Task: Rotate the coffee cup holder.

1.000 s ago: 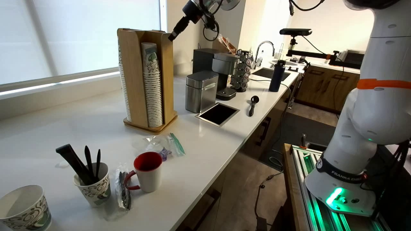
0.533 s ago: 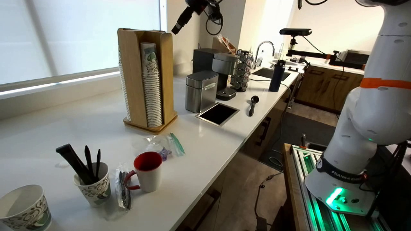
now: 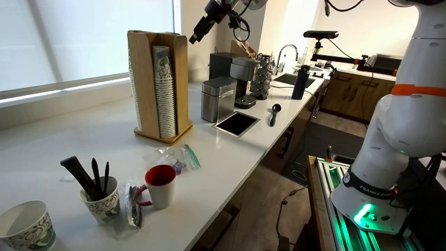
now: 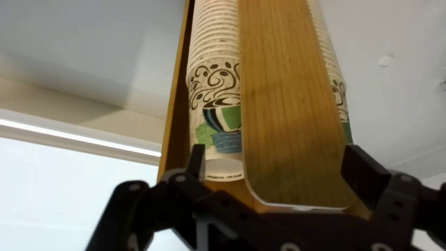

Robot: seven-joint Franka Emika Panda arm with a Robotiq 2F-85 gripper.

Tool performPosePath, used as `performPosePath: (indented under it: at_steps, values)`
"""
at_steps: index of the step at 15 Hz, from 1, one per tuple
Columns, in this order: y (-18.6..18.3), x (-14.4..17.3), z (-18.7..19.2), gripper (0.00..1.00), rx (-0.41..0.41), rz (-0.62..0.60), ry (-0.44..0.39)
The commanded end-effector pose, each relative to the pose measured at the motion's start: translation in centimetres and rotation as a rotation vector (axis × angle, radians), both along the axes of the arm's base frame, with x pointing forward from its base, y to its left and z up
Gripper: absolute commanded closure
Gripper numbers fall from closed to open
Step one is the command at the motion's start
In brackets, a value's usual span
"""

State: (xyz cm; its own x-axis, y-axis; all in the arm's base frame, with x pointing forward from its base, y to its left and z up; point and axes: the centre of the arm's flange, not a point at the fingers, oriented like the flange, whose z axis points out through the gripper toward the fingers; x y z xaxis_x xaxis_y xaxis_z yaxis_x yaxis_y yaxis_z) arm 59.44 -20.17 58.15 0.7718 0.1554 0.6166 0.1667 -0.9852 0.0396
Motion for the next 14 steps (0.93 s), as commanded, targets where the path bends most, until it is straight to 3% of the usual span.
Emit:
performPosePath:
  at_steps: [1,2,5,14]
  values:
    - [-0.2,-2.8,-1.6,0.00,0.052,-0.058,-0.150]
    - [-0.5,-0.4,-0.6,0.00,0.024,-0.047,-0.094]
    - [-0.7,-1.2,-1.0,0.00,0.041,-0.072,-0.122]
    - [0.9,1.7,-5.8,0.00,0.038,-0.057,-0.164]
